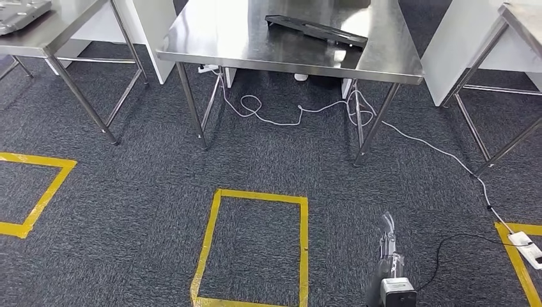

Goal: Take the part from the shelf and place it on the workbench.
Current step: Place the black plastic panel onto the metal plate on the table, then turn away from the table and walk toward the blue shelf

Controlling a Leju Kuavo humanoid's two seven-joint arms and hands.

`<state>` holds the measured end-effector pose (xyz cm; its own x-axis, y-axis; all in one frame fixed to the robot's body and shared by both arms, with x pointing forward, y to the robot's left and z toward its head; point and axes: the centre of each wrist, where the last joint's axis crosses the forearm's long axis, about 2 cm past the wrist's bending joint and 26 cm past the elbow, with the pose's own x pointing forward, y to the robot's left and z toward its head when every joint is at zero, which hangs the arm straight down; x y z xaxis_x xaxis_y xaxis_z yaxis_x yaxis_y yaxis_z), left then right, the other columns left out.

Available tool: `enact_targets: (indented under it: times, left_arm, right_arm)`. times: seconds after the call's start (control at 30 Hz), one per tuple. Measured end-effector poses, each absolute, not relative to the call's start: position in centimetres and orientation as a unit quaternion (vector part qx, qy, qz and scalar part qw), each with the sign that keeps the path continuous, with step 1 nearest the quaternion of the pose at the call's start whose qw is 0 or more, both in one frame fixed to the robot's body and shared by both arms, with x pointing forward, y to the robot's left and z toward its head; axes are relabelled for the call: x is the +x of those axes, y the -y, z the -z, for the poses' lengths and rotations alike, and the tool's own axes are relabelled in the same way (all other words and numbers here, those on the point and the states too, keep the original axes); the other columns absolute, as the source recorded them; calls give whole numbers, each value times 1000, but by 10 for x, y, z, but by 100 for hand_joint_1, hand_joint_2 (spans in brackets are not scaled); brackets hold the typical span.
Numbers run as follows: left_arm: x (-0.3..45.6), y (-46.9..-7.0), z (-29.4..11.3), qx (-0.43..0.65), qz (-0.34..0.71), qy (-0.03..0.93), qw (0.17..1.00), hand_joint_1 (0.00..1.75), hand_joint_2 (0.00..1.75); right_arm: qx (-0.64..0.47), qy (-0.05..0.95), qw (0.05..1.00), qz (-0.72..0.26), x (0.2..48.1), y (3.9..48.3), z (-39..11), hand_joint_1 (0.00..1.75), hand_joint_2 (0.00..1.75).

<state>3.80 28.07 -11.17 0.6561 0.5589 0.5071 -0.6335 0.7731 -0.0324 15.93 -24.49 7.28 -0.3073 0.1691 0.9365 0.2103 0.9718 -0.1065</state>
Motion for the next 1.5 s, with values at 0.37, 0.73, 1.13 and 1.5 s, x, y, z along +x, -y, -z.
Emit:
enact_targets:
  times: [0.37,0.73,1.13,1.5]
  left_arm:
    - [42,-281,111,61,-301,260,916,0,0]
    - [41,-282,112,54,-262,248,931,0,0]
    - [48,-280,111,59,-201,218,953,0,0]
    - [52,-280,110,55,-161,208,963,0,0]
  right_arm:
    - [-181,608,773,26,182,273,41,0,0]
    - [-171,180,965,80,82,271,102,0,0]
    - [-172,62,973,143,60,265,107,0,0]
    - [-178,46,965,185,54,263,107,0,0]
